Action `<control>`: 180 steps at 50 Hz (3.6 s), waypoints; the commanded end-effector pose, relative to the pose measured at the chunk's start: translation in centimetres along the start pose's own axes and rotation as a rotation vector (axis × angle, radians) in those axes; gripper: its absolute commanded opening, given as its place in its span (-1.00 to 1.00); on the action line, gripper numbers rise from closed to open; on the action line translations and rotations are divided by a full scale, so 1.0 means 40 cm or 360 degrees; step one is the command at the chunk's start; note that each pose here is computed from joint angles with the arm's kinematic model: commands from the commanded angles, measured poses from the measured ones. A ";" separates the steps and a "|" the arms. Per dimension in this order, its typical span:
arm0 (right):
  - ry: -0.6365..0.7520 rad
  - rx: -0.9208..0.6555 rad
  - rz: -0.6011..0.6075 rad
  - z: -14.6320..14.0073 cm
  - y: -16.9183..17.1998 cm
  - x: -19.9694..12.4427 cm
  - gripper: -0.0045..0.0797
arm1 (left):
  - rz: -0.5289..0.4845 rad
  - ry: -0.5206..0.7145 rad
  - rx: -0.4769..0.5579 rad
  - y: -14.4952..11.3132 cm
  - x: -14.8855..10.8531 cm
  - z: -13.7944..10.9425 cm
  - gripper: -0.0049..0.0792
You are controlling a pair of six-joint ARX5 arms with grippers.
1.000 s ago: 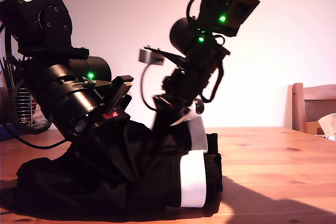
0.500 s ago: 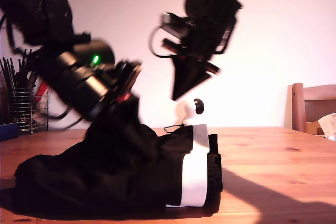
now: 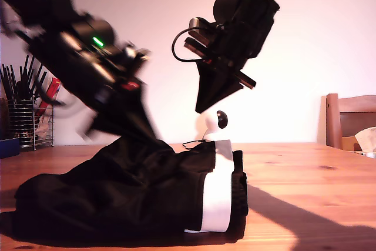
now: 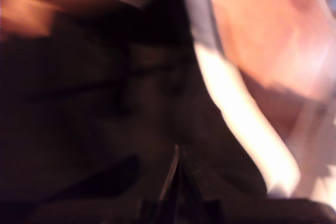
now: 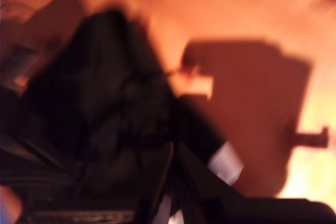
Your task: Fold the shorts in front of you. After folding it, place it to the left side.
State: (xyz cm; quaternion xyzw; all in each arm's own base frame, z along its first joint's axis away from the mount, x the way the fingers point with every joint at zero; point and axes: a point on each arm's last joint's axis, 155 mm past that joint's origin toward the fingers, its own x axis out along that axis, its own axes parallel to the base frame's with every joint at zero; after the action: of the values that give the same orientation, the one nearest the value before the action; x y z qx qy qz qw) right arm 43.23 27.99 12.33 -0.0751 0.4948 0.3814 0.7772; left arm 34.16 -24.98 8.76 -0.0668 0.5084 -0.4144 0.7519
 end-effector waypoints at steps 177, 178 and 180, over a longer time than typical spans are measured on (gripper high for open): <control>0.0279 0.1055 0.0220 -0.547 0.239 0.134 0.40 | 0.0110 0.0091 -0.0810 0.131 -0.025 -0.374 0.63; 0.0275 0.1053 0.0225 -0.545 0.240 0.136 0.40 | 0.0109 0.0093 -0.0807 0.129 -0.024 -0.374 0.63; 0.0280 0.1049 0.0234 -0.547 0.240 0.141 0.40 | 0.0107 0.0100 -0.0815 0.128 -0.021 -0.376 0.63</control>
State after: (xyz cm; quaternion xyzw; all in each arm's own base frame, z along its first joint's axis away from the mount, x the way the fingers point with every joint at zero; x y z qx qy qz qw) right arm 23.35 27.04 1.15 0.1935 0.6407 0.2591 0.6964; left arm 26.14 -16.35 1.48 -0.2236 0.5904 -0.2634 0.7294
